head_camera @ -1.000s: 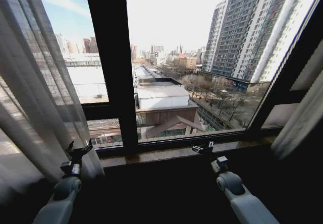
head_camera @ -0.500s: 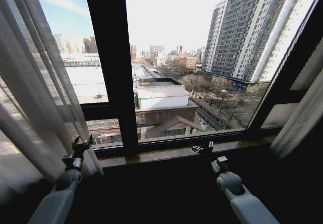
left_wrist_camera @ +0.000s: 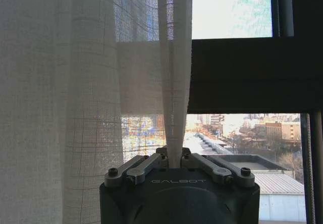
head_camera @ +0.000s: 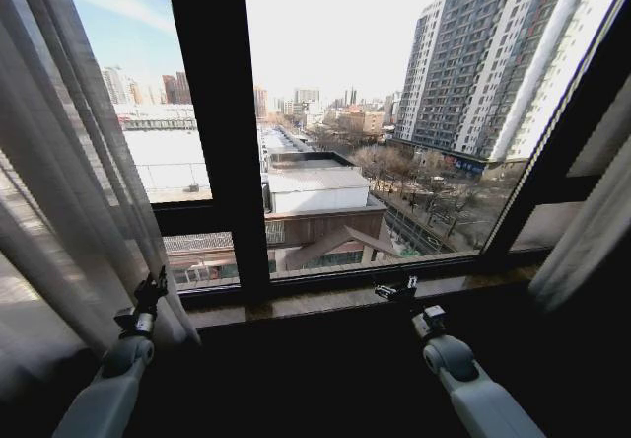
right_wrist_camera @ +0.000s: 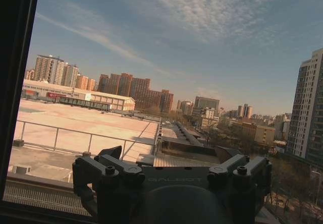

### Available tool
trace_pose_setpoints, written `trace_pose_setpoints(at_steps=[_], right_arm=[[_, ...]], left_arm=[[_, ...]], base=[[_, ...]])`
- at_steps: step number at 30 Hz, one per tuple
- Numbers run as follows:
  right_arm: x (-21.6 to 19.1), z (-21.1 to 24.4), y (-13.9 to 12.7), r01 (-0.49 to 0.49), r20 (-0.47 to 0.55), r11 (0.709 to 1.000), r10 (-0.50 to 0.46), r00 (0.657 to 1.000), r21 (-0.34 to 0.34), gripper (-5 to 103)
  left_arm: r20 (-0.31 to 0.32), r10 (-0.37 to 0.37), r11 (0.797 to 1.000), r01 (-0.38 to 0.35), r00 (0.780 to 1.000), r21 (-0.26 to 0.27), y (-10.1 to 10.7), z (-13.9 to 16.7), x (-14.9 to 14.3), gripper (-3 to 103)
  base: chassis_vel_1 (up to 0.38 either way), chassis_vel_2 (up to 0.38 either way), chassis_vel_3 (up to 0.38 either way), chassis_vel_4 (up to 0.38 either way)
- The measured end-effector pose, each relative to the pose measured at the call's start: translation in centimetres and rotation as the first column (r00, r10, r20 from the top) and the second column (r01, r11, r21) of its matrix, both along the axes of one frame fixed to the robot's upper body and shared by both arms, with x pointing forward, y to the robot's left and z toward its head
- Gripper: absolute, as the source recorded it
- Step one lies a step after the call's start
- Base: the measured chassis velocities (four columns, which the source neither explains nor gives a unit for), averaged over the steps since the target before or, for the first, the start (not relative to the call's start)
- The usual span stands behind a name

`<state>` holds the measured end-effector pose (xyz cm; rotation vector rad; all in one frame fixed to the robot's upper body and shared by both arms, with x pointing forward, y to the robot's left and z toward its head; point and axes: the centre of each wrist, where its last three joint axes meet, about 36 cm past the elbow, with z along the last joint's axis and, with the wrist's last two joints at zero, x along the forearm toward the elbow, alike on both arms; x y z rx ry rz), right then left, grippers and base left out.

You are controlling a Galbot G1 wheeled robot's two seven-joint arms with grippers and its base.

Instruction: Open the curtains by pulling them apart, changing their state from closed to fully open.

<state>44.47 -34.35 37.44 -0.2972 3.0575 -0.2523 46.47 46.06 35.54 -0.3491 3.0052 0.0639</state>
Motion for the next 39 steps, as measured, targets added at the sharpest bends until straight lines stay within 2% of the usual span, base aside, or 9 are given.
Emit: trace_pose_setpoints(at_steps=[2, 4, 13, 23, 39], right_arm=[[0.0, 0.0, 0.0, 0.0, 0.0, 1.0, 0.0, 1.0, 0.0, 100], [0.0, 0.0, 0.0, 0.0, 0.0, 1.0, 0.0, 1.0, 0.0, 100], [0.0, 0.0, -0.01, 0.0, 0.0, 1.0, 0.0, 1.0, 0.0, 100], [0.0, 0.0, -0.01, 0.0, 0.0, 1.0, 0.0, 1.0, 0.0, 100], [0.0, -0.01, 0.0, 0.0, 0.0, 1.0, 0.0, 1.0, 0.0, 100]], left_arm=[[0.001, 0.002, 1.0, -0.002, 1.0, -0.001, 0.01, -0.03, -0.03, 3], [0.001, 0.002, 1.0, -0.002, 1.0, -0.002, -0.01, -0.05, -0.04, 1], [0.003, 0.005, 1.0, -0.005, 1.0, -0.004, 0.06, -0.09, 0.08, 0], [0.007, 0.013, 1.0, -0.013, 1.0, -0.011, -0.06, -0.31, -0.14, 0], [0.014, 0.022, 1.0, -0.022, 1.0, -0.011, -0.06, -0.6, -0.66, 0]], base=[[0.0, 0.0, 0.0, 0.0], [0.0, 0.0, 0.0, 0.0], [0.086, 0.1, -0.108, -0.098], [0.249, 0.236, -0.234, -0.222], [0.47, 0.234, -0.467, -0.225]])
